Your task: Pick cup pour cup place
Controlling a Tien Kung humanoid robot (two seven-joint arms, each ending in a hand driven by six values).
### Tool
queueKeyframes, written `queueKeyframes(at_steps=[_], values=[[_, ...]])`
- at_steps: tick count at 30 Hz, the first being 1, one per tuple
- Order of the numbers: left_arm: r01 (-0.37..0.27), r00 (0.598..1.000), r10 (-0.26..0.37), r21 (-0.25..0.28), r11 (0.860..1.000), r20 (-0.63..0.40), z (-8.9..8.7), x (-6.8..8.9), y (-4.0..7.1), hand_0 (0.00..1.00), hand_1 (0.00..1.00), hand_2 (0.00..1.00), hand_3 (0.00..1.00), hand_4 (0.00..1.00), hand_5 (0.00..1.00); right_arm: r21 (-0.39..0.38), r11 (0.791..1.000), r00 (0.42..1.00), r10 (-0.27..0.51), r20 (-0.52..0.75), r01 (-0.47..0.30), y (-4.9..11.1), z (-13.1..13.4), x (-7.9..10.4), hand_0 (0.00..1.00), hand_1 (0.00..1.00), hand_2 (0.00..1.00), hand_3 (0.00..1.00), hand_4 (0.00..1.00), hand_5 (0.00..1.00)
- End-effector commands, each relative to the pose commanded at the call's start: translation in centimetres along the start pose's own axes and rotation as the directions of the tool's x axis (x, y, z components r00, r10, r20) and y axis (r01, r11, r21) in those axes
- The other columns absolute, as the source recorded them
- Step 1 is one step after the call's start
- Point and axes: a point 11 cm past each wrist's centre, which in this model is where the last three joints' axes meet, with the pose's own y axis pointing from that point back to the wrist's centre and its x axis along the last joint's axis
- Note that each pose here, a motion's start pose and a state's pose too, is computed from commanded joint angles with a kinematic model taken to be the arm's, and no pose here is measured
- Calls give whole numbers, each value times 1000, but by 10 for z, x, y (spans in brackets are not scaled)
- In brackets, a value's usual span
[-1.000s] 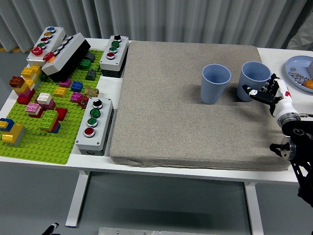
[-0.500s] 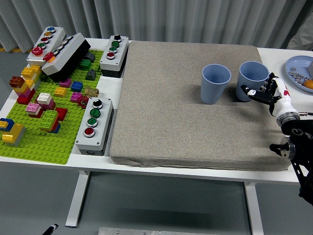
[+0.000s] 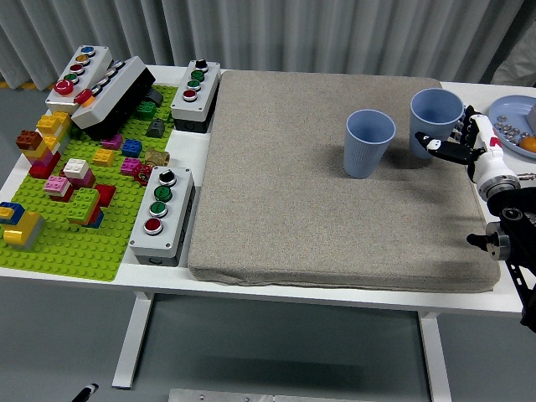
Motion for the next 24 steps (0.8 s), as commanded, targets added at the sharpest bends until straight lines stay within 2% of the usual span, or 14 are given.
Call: queueKeyframes(at_steps=[9,18,24], values=[[0,1000,0,-4,1000,0,2,0,0,837,809,887,807,639,995,38,999,995,11,-102,-7,-3,-16,0,764,604,505,604,636,2],[0,1000,0,-4,1000,0,3,0,0,837,809,887,807,638,996,56,998,981,11,-195,0,-3,-22,-9,766,608,505,609,634,2],[0,1000,0,-4,1000,1,3,0,0,837,809,888,807,638,997,94,996,955,25,-296,3,-3,-35,-15,768,610,509,609,632,2]])
